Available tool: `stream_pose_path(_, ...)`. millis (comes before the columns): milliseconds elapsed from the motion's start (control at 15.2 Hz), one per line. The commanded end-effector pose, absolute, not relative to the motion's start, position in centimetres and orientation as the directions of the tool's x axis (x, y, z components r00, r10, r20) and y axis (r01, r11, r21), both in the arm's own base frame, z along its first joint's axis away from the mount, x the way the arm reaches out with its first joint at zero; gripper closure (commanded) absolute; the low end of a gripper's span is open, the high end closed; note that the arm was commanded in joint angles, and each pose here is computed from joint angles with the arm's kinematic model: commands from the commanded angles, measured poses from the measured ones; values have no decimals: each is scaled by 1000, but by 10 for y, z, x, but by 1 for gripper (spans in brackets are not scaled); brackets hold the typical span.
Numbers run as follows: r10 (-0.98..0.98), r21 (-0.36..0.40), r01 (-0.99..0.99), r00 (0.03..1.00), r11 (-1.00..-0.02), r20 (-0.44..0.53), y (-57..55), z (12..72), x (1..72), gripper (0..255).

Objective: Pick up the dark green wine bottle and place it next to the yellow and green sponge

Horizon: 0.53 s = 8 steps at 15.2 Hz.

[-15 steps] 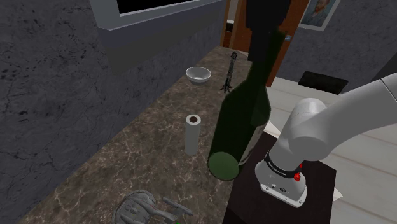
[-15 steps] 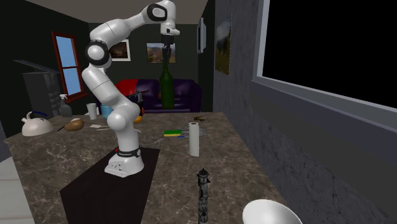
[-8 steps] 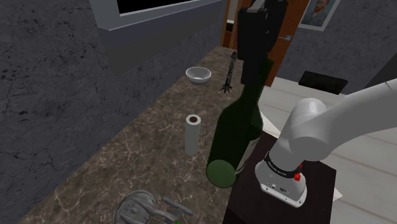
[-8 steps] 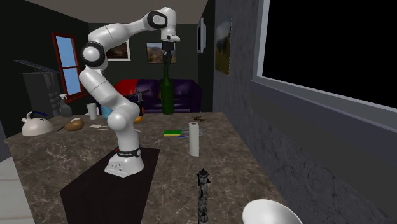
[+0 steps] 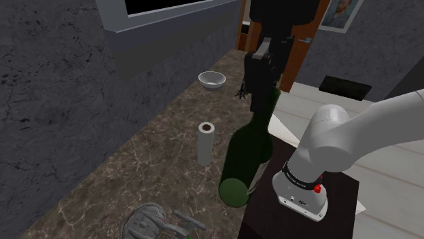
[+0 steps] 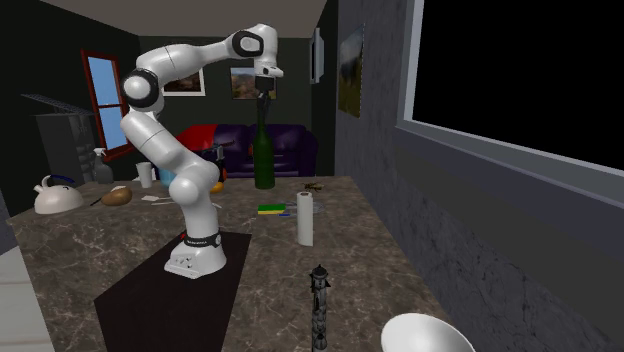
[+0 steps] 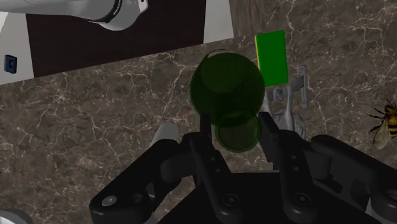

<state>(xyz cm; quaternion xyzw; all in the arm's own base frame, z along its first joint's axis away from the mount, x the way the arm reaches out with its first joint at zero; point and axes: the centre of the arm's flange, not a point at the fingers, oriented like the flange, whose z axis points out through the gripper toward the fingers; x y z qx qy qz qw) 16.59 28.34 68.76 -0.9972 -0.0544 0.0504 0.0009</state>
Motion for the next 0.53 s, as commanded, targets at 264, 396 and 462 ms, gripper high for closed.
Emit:
stream_pose_path(264,108,-8,108,989,-994,-100,284,656,165,255)
stream_pose_path(396,108,-8,108,989,-994,-100,284,645,165,255)
stream_pose_path(462,108,-8,108,989,-994,-100,284,640,165,255)
